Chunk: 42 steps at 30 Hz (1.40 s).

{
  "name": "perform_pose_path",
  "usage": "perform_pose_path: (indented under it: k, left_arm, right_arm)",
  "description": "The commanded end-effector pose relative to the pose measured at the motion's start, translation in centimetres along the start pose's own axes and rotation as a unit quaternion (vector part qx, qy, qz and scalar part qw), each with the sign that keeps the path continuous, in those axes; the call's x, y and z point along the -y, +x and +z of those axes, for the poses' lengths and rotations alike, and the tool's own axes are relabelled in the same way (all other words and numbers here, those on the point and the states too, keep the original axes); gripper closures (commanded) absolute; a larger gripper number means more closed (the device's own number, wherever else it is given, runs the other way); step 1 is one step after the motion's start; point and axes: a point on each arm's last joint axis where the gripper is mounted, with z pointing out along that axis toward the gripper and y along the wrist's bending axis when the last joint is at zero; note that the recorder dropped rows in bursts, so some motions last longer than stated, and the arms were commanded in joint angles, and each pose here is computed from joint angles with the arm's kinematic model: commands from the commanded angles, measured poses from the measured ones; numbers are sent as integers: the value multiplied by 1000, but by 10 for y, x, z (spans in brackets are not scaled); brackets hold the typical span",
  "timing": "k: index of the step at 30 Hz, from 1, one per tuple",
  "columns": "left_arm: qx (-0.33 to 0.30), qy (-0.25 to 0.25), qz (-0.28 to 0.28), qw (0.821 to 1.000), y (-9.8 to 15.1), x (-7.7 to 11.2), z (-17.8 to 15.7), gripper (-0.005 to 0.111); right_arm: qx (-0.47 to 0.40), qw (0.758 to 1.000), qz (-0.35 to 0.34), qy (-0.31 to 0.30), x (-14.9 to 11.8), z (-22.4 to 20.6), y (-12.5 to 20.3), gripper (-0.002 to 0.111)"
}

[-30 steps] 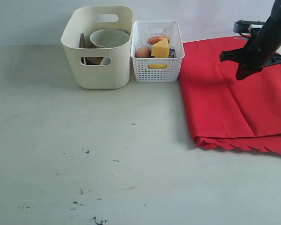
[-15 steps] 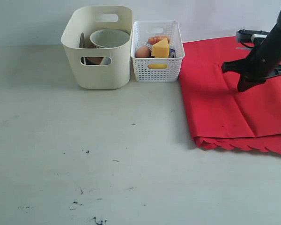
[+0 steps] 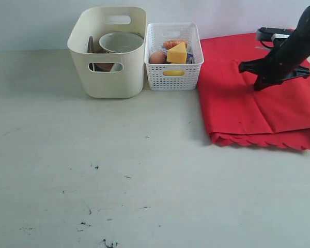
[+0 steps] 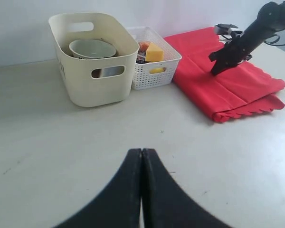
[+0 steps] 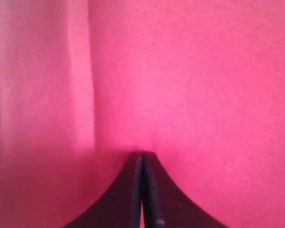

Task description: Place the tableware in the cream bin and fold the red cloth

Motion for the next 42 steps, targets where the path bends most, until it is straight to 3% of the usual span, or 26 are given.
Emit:
perform_pose_path:
  k: [1,6,11,23,30,42]
  left_arm:
    - [8,1,-6,1000,0,0,0,107]
    - [11,1,-6,1000,-1,0,0,107]
    - [11,1,-4,1000,-1,0,0,107]
    - [15,0,-4,1000,1,0,3,107]
    - [17,-1,-5,1000,2,-1,4,107]
    - [41,-1,-4,999,7,-1,2,107]
  right_arm:
    - [-36,999,-1,6,5,36,9,108]
    - [-27,1000,-3,5,4,32,1,108]
    - [-17,1000,-8,0,-1,0,-8,108]
    - [24,999,-43,-14,-22,-138,-10,108]
    - [100,994,-53,-12,-33,-230,24,108]
    - [248,966,-72,-12,-49,-360,113,108]
